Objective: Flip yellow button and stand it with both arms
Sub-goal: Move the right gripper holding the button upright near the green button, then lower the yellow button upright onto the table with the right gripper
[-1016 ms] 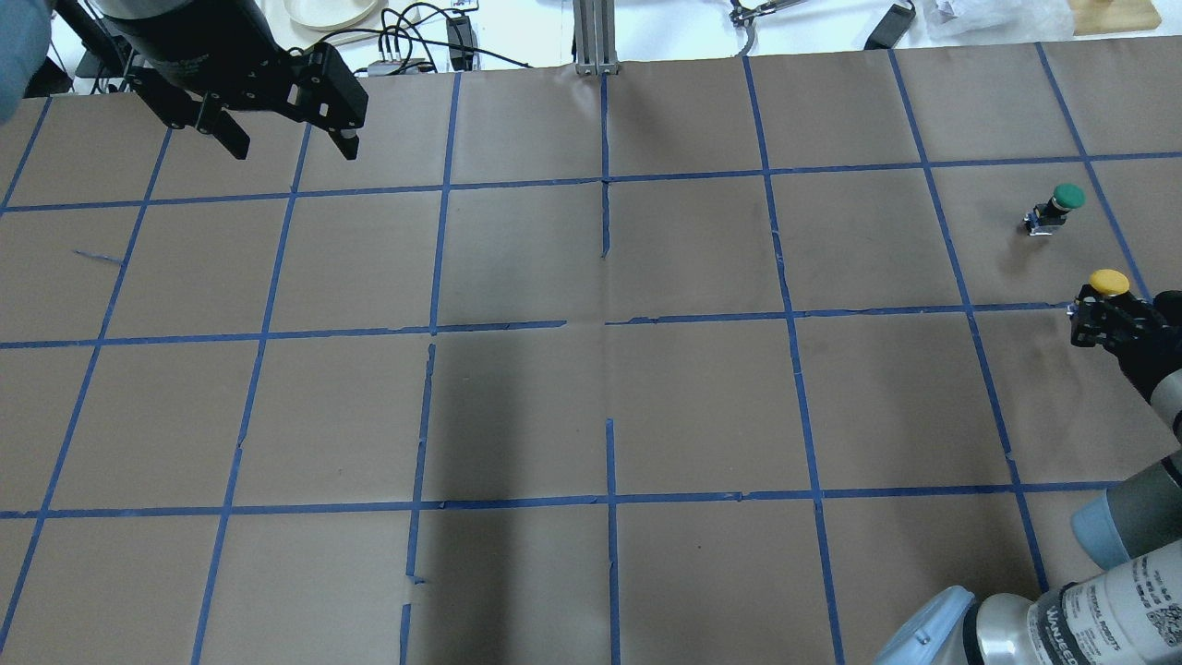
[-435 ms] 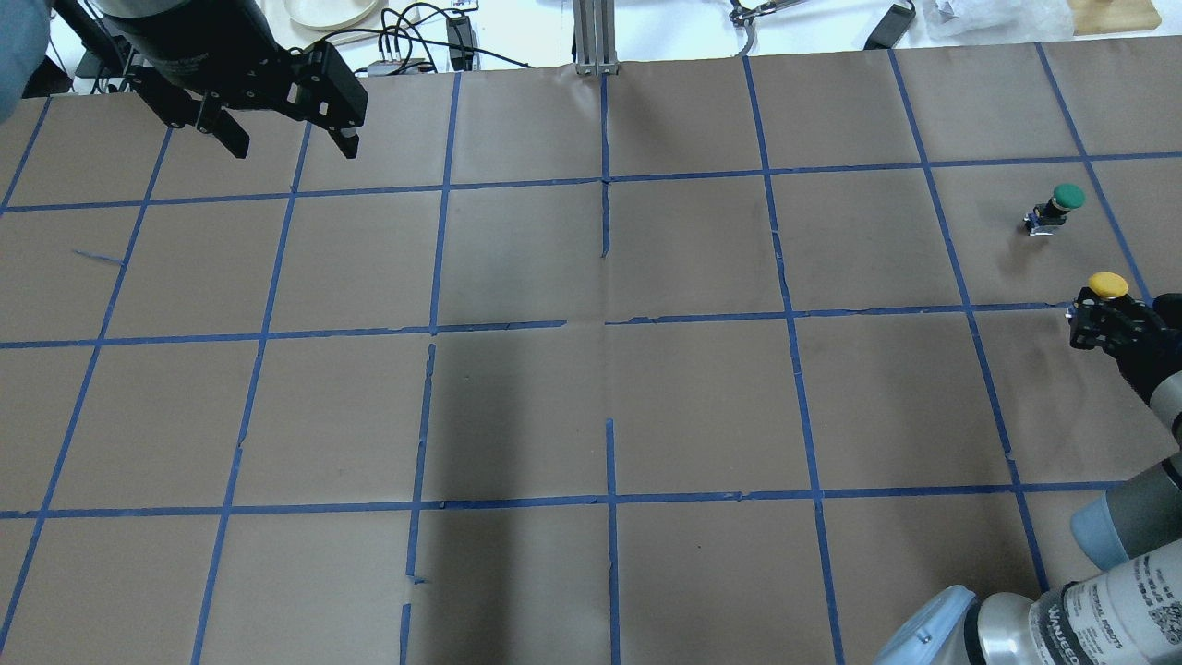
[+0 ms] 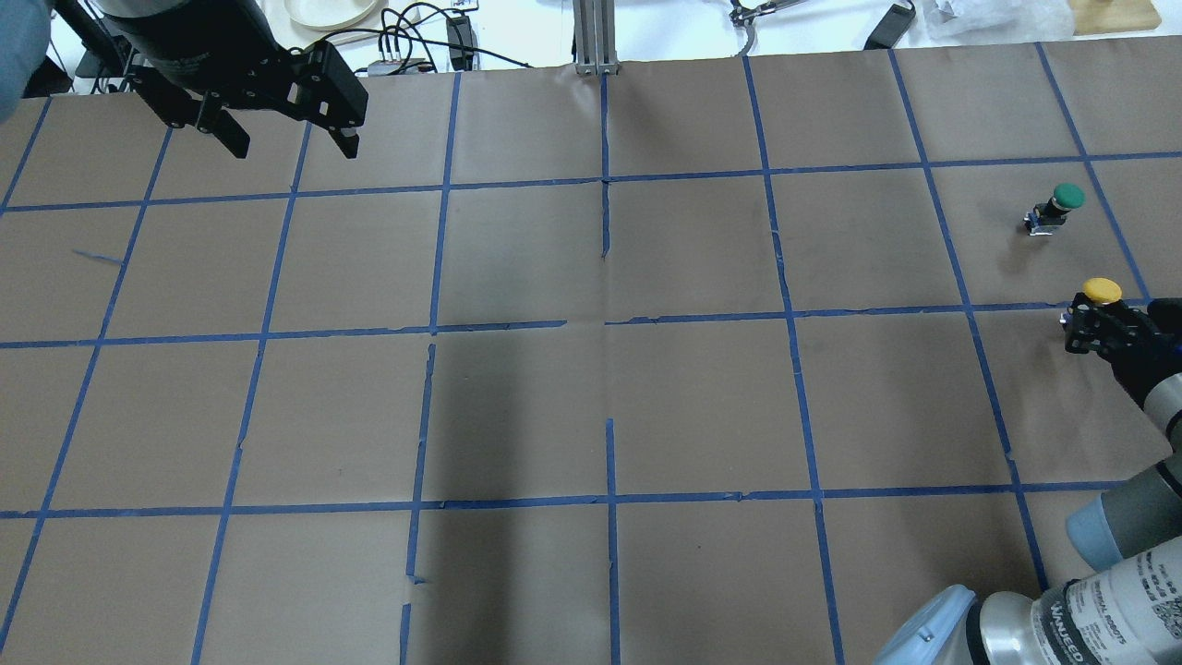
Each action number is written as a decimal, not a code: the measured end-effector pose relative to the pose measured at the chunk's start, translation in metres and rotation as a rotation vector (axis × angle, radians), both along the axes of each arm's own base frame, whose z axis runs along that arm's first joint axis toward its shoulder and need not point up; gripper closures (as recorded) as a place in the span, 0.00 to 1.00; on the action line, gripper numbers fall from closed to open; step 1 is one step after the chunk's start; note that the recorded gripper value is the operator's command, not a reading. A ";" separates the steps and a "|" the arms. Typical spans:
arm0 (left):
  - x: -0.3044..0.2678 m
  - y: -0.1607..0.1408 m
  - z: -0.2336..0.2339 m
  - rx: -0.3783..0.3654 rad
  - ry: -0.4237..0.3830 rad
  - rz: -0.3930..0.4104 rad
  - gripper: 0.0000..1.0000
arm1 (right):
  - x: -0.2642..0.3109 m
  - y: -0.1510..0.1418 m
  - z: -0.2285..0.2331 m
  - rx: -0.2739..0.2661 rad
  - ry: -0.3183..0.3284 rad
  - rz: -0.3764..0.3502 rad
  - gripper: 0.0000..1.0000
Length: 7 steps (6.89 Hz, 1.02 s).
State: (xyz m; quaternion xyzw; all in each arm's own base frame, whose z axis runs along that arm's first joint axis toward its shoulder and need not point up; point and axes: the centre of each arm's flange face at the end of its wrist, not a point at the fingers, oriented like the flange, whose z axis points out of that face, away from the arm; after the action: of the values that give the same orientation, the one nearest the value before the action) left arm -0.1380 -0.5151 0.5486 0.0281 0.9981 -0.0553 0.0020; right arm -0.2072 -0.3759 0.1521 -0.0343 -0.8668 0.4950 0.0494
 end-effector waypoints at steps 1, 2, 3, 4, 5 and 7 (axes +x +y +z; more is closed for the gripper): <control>0.000 0.000 0.000 0.000 0.000 0.000 0.00 | 0.000 0.000 -0.001 0.001 -0.001 -0.001 0.92; 0.000 0.000 0.000 0.000 0.000 0.000 0.00 | 0.000 0.000 -0.001 0.002 -0.001 -0.002 0.91; 0.000 0.000 0.000 0.000 0.000 0.000 0.00 | 0.000 0.001 -0.001 0.003 -0.001 -0.005 0.90; 0.000 0.000 0.000 0.000 0.000 0.001 0.00 | 0.000 0.002 -0.002 0.008 -0.002 -0.009 0.87; 0.000 0.000 0.000 0.000 0.000 0.001 0.00 | 0.002 0.003 -0.003 0.013 -0.007 -0.012 0.79; 0.000 0.000 0.000 0.000 0.000 0.000 0.00 | 0.006 0.006 -0.005 0.020 -0.012 -0.015 0.38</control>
State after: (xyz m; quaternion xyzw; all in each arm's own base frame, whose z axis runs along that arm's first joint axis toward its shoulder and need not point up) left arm -0.1380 -0.5151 0.5487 0.0279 0.9981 -0.0553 0.0020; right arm -0.2017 -0.3699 0.1475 -0.0433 -0.8717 0.4857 0.0485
